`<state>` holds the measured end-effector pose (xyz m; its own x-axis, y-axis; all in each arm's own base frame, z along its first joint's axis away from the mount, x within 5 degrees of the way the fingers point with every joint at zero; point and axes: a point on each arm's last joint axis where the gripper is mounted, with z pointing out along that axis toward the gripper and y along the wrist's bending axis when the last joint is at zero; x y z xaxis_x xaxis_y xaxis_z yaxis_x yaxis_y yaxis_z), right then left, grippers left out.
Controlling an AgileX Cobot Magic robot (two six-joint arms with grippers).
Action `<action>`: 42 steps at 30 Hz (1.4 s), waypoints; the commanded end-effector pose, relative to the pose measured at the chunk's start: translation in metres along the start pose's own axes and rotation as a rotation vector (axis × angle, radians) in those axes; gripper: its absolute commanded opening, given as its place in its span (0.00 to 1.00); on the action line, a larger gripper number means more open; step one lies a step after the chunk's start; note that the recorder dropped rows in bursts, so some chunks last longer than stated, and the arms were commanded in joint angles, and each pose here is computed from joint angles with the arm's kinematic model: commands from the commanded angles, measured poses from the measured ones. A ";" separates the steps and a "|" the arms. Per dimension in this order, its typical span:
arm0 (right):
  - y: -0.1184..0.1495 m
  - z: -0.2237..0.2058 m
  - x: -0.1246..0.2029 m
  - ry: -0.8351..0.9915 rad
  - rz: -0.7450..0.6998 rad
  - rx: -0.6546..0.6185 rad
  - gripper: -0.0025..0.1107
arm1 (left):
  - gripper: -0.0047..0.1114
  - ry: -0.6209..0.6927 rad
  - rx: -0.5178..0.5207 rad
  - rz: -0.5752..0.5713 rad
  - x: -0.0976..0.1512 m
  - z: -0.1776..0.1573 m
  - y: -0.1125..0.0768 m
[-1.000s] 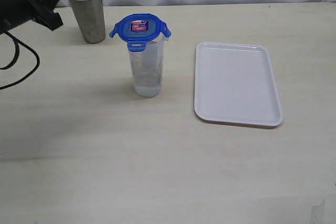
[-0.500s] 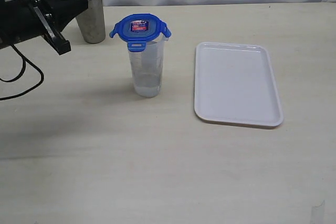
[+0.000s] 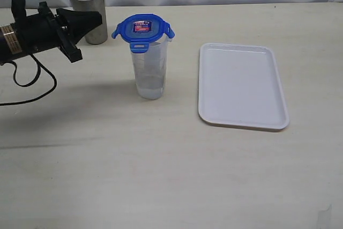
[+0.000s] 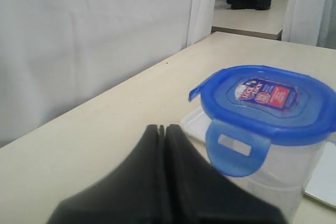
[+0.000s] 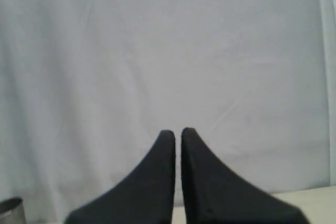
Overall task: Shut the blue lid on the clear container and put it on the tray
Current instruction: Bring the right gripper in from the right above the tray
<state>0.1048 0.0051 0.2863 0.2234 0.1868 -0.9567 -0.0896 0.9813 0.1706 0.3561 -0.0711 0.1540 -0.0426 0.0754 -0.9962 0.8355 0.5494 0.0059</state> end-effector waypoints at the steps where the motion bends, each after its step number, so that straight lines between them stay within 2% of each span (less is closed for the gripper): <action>1: 0.010 0.054 0.012 0.205 -0.097 -0.112 0.06 | 0.04 -0.001 0.062 0.007 -0.002 0.013 -0.011; 4: 0.017 0.092 0.032 0.365 -0.119 -0.213 0.06 | 0.04 0.053 0.035 0.018 0.003 0.017 -0.012; 8: 0.026 0.130 0.058 0.483 -0.106 -0.359 0.06 | 0.04 0.059 0.030 0.018 0.003 0.017 -0.011; 15: 0.033 0.160 0.110 0.598 -0.098 -0.569 0.06 | 0.04 0.046 0.062 0.026 0.002 0.017 -0.014; 20: 0.030 0.170 0.138 0.657 -0.086 -0.597 0.06 | 0.04 0.011 0.072 0.022 -0.001 0.017 -0.015; 26: 0.038 0.168 0.138 0.616 -0.047 -0.711 0.06 | 0.04 -0.026 0.056 0.010 -0.004 0.017 -0.013; 32: 0.037 0.168 0.145 0.641 -0.042 -0.702 0.06 | 0.04 -0.024 0.057 0.011 -0.004 0.016 -0.013; 37: 0.033 0.168 0.152 0.683 -0.061 -0.669 0.06 | 0.04 -0.023 -0.021 -0.032 -0.004 -0.006 0.008; 42: 0.033 0.168 0.152 0.680 -0.059 -0.672 0.06 | 0.04 0.008 0.046 0.015 -0.001 -0.002 0.000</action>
<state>0.2983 0.0737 0.1856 -0.3540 -0.1319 -0.9259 -0.6762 0.7201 0.1559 0.3568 -0.0624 0.1543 -0.0557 0.0736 -0.9957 0.8356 0.5493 -0.0061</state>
